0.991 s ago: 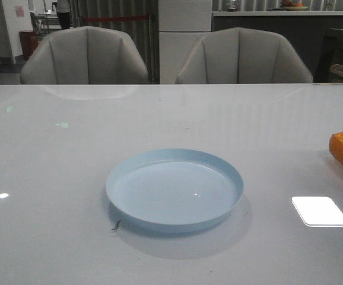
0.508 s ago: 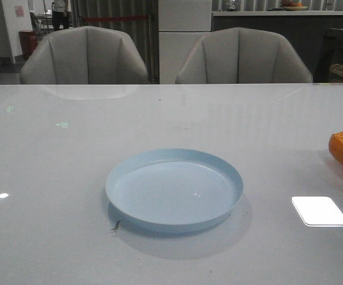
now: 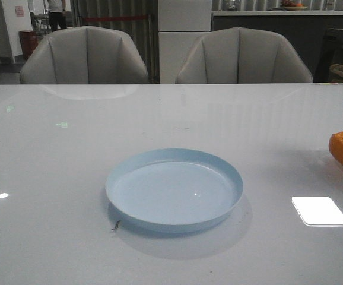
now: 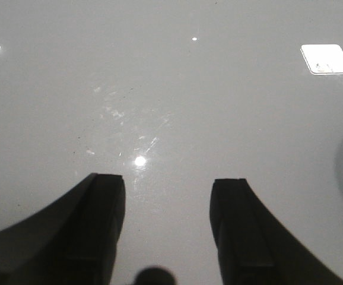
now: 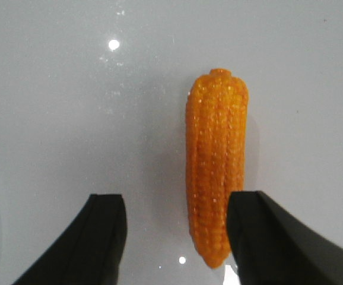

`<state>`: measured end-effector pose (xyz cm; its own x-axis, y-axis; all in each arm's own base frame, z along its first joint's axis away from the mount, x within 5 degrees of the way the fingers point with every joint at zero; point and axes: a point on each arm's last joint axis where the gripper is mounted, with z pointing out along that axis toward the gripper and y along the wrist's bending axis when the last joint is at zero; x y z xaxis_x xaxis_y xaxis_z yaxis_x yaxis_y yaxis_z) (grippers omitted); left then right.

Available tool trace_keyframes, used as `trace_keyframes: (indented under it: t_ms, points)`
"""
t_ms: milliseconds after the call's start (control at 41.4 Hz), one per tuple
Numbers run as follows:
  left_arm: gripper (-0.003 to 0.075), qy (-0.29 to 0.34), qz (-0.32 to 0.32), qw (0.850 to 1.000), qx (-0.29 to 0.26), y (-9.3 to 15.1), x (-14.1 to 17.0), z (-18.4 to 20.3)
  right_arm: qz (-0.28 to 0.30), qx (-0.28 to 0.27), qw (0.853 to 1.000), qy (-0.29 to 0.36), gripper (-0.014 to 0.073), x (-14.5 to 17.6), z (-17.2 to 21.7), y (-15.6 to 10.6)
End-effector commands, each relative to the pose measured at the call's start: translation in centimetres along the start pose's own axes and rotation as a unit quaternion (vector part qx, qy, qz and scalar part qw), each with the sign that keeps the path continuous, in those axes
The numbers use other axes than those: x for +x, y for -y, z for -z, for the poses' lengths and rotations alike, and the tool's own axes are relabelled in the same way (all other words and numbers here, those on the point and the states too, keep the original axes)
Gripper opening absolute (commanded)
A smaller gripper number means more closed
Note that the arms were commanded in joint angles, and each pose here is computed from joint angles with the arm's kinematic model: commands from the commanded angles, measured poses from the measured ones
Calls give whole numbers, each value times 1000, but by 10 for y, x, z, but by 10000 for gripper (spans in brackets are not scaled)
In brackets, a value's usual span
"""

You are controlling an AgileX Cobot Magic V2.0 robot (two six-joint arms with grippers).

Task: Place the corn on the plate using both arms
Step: 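Lower the right gripper onto the orange corn cob and grasp it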

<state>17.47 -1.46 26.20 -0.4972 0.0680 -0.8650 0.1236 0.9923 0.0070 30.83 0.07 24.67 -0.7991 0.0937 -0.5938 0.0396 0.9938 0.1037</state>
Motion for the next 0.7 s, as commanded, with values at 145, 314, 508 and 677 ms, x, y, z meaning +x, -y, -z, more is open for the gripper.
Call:
trace_keyframes:
  t_ms: [145, 314, 508, 677]
  points:
    - [397, 55, 6, 998, -12, -2, -17, 4, -1, 1, 1000, -11, 487, -48, -25, 4]
    - [397, 55, 6, 998, -12, -2, -17, 4, 0, 27, 999, -43, 487, -59, -44, 11]
    - [397, 55, 6, 998, -12, -2, -17, 4, 14, 55, 996, -74, 487, -55, -59, 18]
    - [397, 55, 6, 998, -12, -2, -17, 4, 14, 55, 995, -81, 487, -52, -68, 19]
